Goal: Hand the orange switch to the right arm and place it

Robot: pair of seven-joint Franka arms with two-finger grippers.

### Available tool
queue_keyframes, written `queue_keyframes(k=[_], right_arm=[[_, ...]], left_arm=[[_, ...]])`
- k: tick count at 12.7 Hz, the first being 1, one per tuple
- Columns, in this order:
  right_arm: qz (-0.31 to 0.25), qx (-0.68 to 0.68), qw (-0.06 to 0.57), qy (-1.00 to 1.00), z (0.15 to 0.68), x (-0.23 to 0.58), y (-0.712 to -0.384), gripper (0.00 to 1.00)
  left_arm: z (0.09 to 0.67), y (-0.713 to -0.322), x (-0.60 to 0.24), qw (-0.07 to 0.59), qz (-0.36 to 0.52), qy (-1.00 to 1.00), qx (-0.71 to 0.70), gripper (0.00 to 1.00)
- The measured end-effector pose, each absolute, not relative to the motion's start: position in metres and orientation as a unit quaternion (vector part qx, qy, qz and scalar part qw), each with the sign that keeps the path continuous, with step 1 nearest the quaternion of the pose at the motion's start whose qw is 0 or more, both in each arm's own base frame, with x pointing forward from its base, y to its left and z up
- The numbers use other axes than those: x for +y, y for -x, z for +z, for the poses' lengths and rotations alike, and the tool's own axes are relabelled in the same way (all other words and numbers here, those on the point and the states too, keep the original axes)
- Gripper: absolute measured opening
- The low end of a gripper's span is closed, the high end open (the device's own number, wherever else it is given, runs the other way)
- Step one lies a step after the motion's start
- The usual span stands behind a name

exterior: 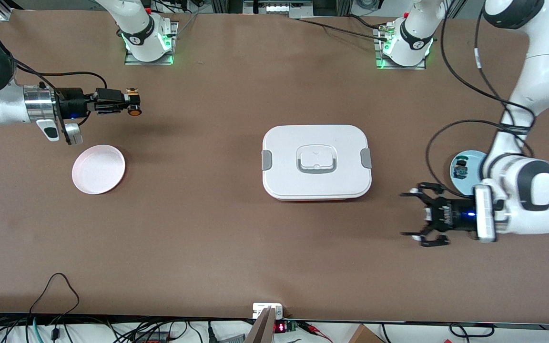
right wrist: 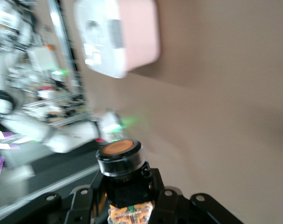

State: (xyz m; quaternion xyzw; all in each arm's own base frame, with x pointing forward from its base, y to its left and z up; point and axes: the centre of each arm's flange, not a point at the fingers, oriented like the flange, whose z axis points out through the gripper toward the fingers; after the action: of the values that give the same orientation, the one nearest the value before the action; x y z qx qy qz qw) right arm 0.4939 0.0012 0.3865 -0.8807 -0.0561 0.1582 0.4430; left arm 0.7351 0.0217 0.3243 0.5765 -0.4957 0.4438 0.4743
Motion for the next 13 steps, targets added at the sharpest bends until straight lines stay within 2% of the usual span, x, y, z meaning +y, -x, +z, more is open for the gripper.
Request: queue_keyframes(k=[3,5,9,11,13], right_arm=[[0.139,-0.138,0.340,0.920,0.374,-0.025,-0.494,0.41],[0.131,-0.180,0.276,0.935,0.370,-0.040,-0.497,0.41],[0.101,-0.274,0.159,0.943,0.366,-0.065,-0.510,0.41],[0.089,-0.329,0.111,0.934,0.362,-0.074,-0.516,0.41],[0.079,-0.395,0.060,0.913,0.355,-0.082,-0.523,0.41]], left_arm=[[0.356,-0.730,0.129,0.383,0.422,-0.616,-0.543,1.00],[0.385,-0.729,0.162,0.322,0.371,-0.654,-0.575,1.00],[0.472,-0.726,0.169,0.189,0.230,-0.760,-0.578,1.00],[0.535,-0.714,0.150,0.121,0.173,-0.827,-0.521,1.00],[0.563,-0.700,0.138,0.080,0.112,-0.883,-0.448,1.00]])
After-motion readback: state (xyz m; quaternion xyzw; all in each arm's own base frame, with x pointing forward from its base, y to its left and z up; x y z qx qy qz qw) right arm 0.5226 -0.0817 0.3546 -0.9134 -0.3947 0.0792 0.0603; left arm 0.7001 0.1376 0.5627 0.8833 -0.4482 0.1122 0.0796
